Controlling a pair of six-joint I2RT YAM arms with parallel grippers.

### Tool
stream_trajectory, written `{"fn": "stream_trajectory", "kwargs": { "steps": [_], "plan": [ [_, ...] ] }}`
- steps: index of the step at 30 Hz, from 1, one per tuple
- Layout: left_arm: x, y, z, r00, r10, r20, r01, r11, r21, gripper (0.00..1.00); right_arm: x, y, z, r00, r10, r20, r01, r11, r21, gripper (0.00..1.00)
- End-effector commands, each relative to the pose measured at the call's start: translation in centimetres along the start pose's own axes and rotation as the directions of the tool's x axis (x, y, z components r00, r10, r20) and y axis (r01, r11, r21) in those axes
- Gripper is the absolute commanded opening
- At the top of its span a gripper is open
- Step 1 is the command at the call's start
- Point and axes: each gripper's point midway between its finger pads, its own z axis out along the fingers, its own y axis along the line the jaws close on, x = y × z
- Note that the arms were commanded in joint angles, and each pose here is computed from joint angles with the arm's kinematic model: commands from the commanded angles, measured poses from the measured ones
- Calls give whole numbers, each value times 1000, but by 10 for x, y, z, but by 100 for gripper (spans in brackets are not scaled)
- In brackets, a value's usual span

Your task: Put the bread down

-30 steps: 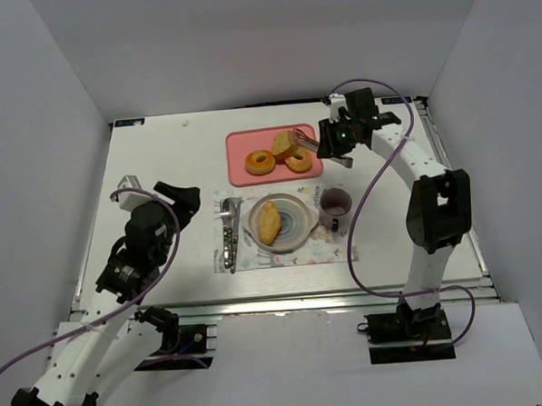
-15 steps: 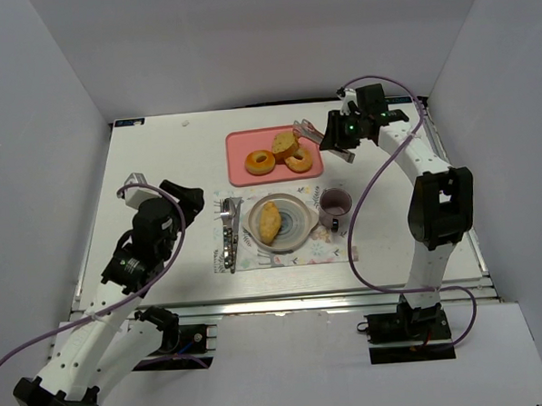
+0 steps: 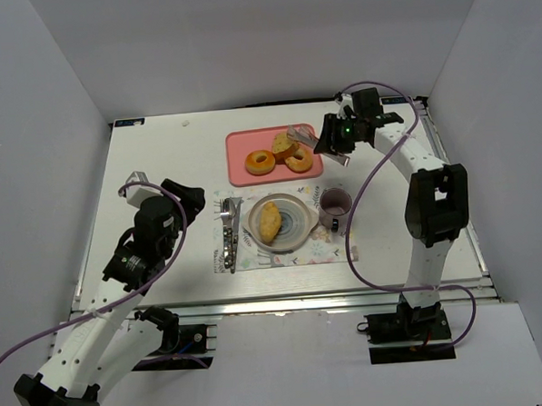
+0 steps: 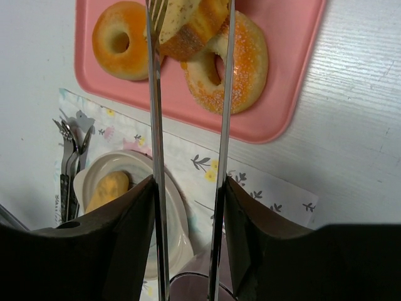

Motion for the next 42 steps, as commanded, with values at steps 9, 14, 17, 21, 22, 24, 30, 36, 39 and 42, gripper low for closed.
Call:
{"fn": "stream_trajectory", "kwargs": {
  "steps": [9, 14, 17, 21, 22, 24, 30, 36, 39, 42],
  "plan": [
    [-13, -15, -5, 1000, -10, 26, 9, 999, 34, 74, 17, -2, 17, 999, 24, -39, -25, 1000, -16, 48],
    [-14, -15, -5, 1000, -11, 27, 10, 999, 35, 74, 19, 2, 17, 999, 29, -46, -30, 999, -34, 37],
    [-14, -15, -5, 1000, -11, 28, 10, 999, 34, 74, 18, 5, 15, 999, 28, -45, -30, 998, -47, 27],
    [-14, -14, -6, 999, -13, 30, 12, 999, 34, 74, 13, 13, 10, 999, 22, -30, -24, 997, -78, 17],
    [-15, -14, -6, 999, -13, 30, 12, 999, 34, 74, 12, 16, 8, 999, 21, -26, -23, 996, -85, 14],
    [-14, -14, -6, 999, -14, 29, 13, 999, 33, 74, 5, 21, 2, 1000, 16, -7, -17, 994, -107, 13],
    [-15, -14, -8, 999, -20, 33, 19, 999, 39, 74, -25, 39, -28, 997, 13, 79, 2, 981, -192, 10],
    [-16, -16, -8, 999, -24, 32, 23, 999, 46, 74, -37, 51, -55, 992, -11, 127, 41, 970, -240, 8],
    [-16, -17, -8, 999, -23, 33, 22, 999, 48, 74, -28, 57, -66, 993, -28, 112, 57, 961, -269, 6],
    [-17, -18, -9, 999, -24, 37, 22, 998, 51, 74, 0, 66, -76, 997, -46, 57, 62, 944, -323, 5]
  ]
}}
